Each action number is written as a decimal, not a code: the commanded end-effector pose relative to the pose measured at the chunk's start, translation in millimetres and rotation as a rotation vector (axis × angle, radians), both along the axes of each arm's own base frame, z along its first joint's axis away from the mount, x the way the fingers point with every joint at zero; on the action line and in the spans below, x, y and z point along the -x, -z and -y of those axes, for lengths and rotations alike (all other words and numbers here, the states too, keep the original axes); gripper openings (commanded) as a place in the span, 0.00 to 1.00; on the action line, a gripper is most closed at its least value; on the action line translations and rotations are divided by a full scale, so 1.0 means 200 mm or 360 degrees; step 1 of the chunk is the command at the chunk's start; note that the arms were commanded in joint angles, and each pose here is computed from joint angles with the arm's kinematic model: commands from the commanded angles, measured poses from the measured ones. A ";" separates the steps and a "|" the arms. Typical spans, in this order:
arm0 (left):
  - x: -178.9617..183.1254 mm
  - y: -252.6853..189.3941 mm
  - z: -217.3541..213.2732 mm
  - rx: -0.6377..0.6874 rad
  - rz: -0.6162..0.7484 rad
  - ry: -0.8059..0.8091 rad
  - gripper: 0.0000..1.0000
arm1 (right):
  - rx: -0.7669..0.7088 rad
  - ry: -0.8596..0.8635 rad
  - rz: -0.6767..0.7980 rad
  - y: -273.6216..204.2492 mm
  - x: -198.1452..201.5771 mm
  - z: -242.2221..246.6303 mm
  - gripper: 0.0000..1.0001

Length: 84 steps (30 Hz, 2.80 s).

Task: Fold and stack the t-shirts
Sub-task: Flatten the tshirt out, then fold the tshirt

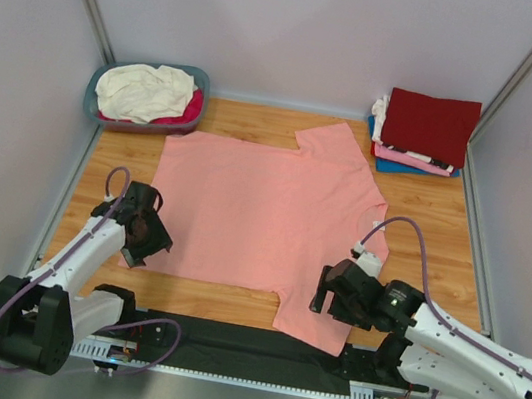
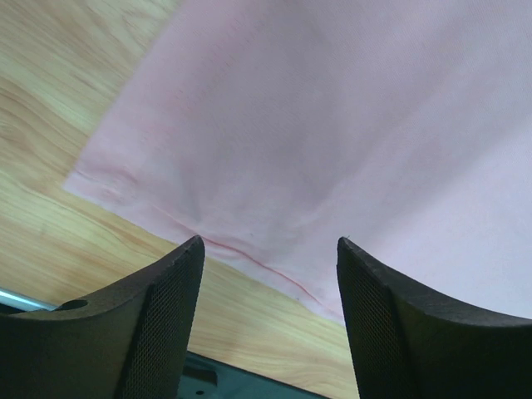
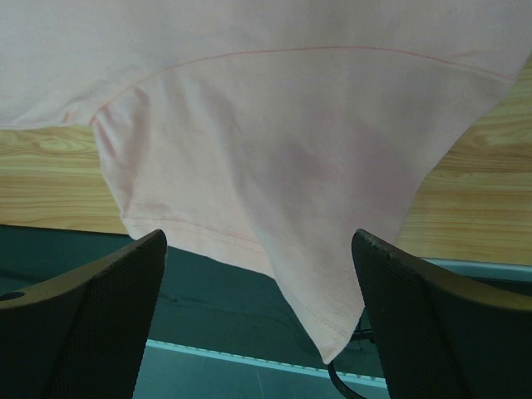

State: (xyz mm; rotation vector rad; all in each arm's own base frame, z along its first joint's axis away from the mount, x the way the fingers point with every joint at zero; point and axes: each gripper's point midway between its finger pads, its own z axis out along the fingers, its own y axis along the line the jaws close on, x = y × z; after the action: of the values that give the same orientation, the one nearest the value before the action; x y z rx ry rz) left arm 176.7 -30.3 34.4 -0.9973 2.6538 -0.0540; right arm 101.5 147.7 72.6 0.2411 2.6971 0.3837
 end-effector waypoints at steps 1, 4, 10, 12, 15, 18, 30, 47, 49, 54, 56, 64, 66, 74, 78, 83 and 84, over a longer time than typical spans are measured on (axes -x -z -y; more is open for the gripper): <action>0.08 0.07 0.02 0.0033 -0.0082 -0.0080 0.72 | 0.0139 0.0089 0.0000 0.08 0.00 0.03 0.94; 0.10 0.13 0.01 0.0026 -0.0114 -0.0121 0.70 | 0.0110 0.0000 -0.0008 0.10 0.00 -0.03 0.95; 0.11 0.20 0.00 0.0000 -0.0136 -0.0172 0.66 | 0.0113 -0.0065 0.0062 0.07 -0.02 -0.02 0.96; 0.12 0.21 -0.02 -0.0032 -0.0144 -0.0174 0.62 | 0.0101 -0.0057 0.0069 0.07 -0.02 -0.01 0.96; 0.12 0.23 -0.04 -0.0063 -0.0136 -0.0184 0.58 | 0.0081 -0.0015 0.0068 0.07 -0.01 0.01 0.96; 0.10 0.22 -0.04 -0.0062 -0.0119 -0.0180 0.47 | 0.0153 0.0045 0.0063 0.07 0.01 0.09 0.94; 0.06 0.23 -0.03 -0.0057 -0.0088 -0.0129 0.00 | 0.0241 0.0096 -0.0097 0.16 0.10 0.16 0.75; 0.02 0.21 0.00 -0.0002 0.0002 -0.0032 0.00 | 0.0256 0.0046 -0.0200 0.17 0.19 0.05 0.30; 0.03 0.19 0.00 -0.0010 -0.0001 -0.0019 0.00 | 0.0267 0.0045 -0.0179 0.16 0.17 0.05 0.12; 0.02 0.08 -0.05 -0.0094 0.0099 0.0015 0.00 | 0.0291 0.0080 -0.0025 0.03 0.08 0.05 0.00; 0.02 0.08 -0.03 -0.0059 0.0109 0.0036 0.00 | 0.0352 0.0090 0.0089 -0.04 0.01 0.08 0.00; -0.06 -0.02 0.01 -0.0008 0.0112 0.0105 0.00 | 0.0360 0.0026 0.0220 -0.23 -0.33 0.06 0.00; -0.11 -0.09 0.01 -0.0028 0.0161 0.0116 0.00 | 0.0365 0.0065 0.0229 -0.25 -0.42 0.07 0.00; -0.33 -0.32 0.01 -0.0084 0.0252 0.0198 0.00 | 0.0398 0.0065 0.0284 -0.40 -0.73 0.05 0.00; -0.43 -0.33 0.02 -0.0096 0.0224 0.0252 0.00 | 0.0391 0.0106 0.0324 -0.49 -0.90 0.09 0.00; -0.55 -0.30 0.04 -0.0095 0.0158 0.0276 0.00 | 0.0415 0.0116 0.0268 -0.48 -1.06 0.12 0.00; -0.57 -0.29 0.04 -0.0090 0.0151 0.0283 0.00 | 0.0413 0.0105 0.0264 -0.48 -1.08 0.11 0.01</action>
State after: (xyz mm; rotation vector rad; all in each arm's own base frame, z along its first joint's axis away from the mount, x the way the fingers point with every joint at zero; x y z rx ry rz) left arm 275.5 -36.6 86.6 -0.7747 2.6363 -0.0554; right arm 297.3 120.2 156.8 0.2830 2.5586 -0.0017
